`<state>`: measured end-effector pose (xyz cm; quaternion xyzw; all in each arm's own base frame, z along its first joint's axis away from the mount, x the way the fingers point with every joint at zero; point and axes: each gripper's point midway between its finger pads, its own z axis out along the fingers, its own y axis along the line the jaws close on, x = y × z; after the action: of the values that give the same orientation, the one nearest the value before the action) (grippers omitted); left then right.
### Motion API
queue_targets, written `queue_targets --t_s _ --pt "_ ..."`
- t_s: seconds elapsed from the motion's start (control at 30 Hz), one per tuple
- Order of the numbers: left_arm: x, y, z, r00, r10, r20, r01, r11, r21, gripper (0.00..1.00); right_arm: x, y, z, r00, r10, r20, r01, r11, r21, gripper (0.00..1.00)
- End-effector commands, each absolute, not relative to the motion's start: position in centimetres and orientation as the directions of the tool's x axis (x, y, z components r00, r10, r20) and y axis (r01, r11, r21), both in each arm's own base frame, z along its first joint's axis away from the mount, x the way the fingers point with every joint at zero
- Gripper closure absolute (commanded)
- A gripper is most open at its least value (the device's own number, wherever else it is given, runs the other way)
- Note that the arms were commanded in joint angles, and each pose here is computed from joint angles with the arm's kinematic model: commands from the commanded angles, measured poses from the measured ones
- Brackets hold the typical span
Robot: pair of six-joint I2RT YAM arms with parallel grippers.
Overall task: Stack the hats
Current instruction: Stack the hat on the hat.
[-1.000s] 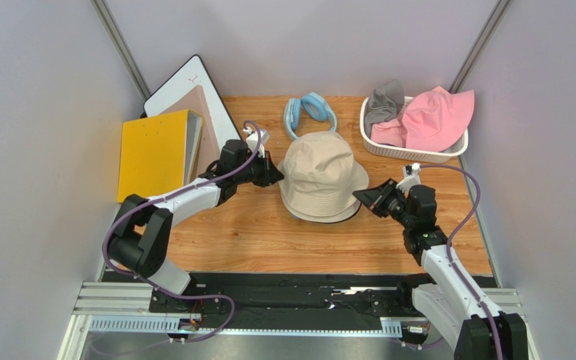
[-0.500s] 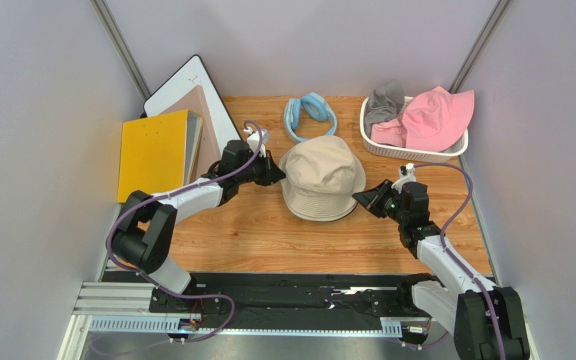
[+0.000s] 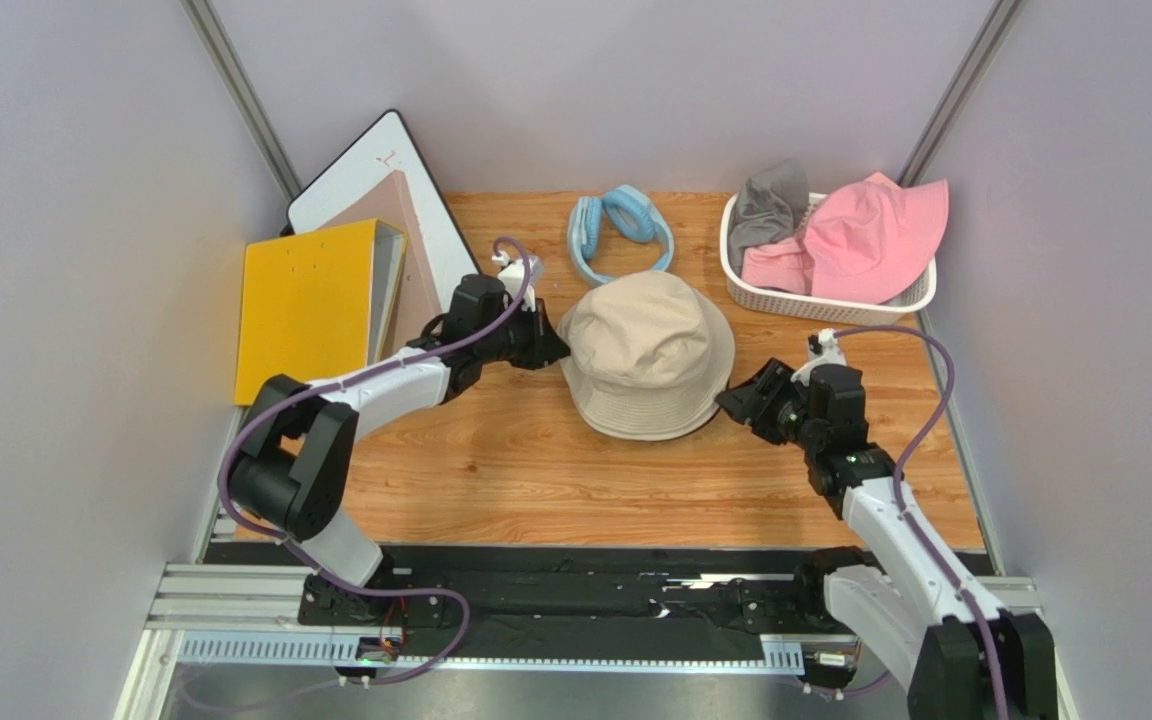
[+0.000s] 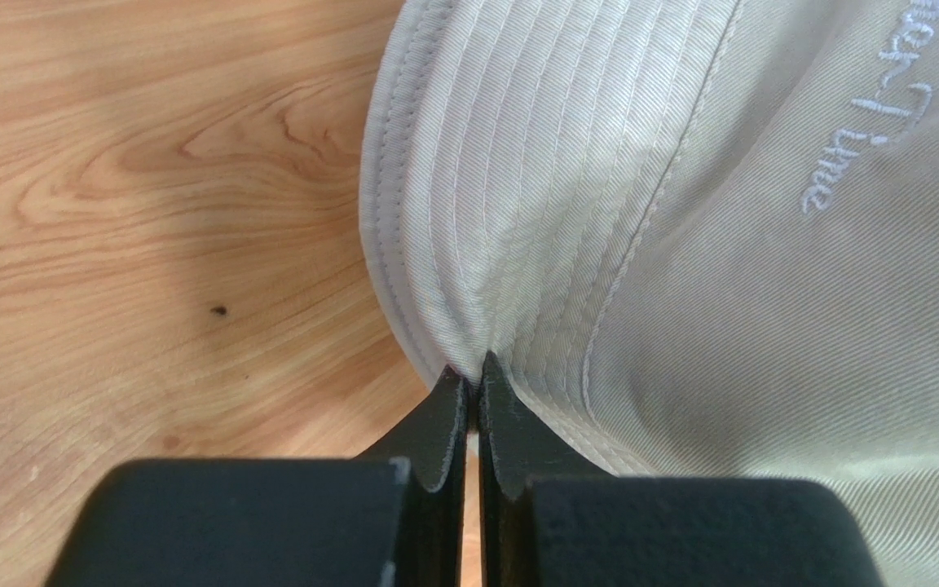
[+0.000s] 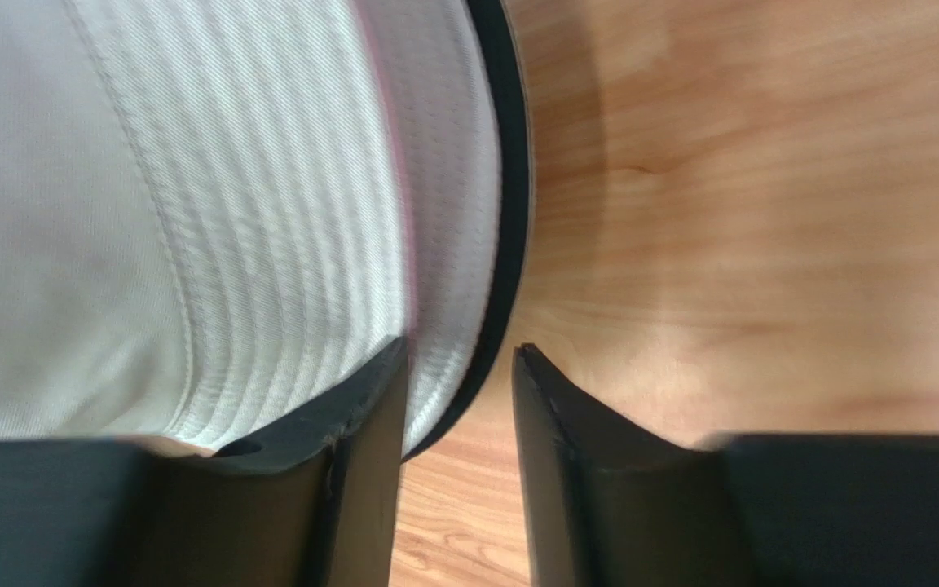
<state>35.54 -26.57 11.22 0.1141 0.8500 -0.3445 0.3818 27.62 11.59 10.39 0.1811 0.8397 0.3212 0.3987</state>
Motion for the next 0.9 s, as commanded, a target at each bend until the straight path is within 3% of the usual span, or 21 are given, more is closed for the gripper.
queue_targets --t_s 0.0,0.2,0.37,0.87 --pt "35.7 -24.7 9.6 -0.715 0.018 -0.698 0.418 0.813 -0.406 1.0 25.8 9.0 12.5 -0.607 0.47 -0.641 0.059 0.83 0.554 0.43" --pt "37.4 -24.9 11.0 -0.692 0.073 -0.718 0.453 0.818 -0.354 1.0 28.1 7.3 17.5 -0.541 0.519 -0.662 0.01 0.79 0.612 0.44" --pt "38.4 -25.4 11.9 -0.662 0.092 -0.744 0.483 0.811 -0.33 1.0 31.6 8.7 21.0 -0.525 0.537 -0.66 -0.141 0.71 0.69 0.45" --pt "40.3 -27.1 12.4 -0.654 0.105 -0.75 0.521 0.78 -0.345 1.0 36.0 11.6 19.0 -0.606 0.531 -0.592 -0.294 0.542 0.787 0.42"
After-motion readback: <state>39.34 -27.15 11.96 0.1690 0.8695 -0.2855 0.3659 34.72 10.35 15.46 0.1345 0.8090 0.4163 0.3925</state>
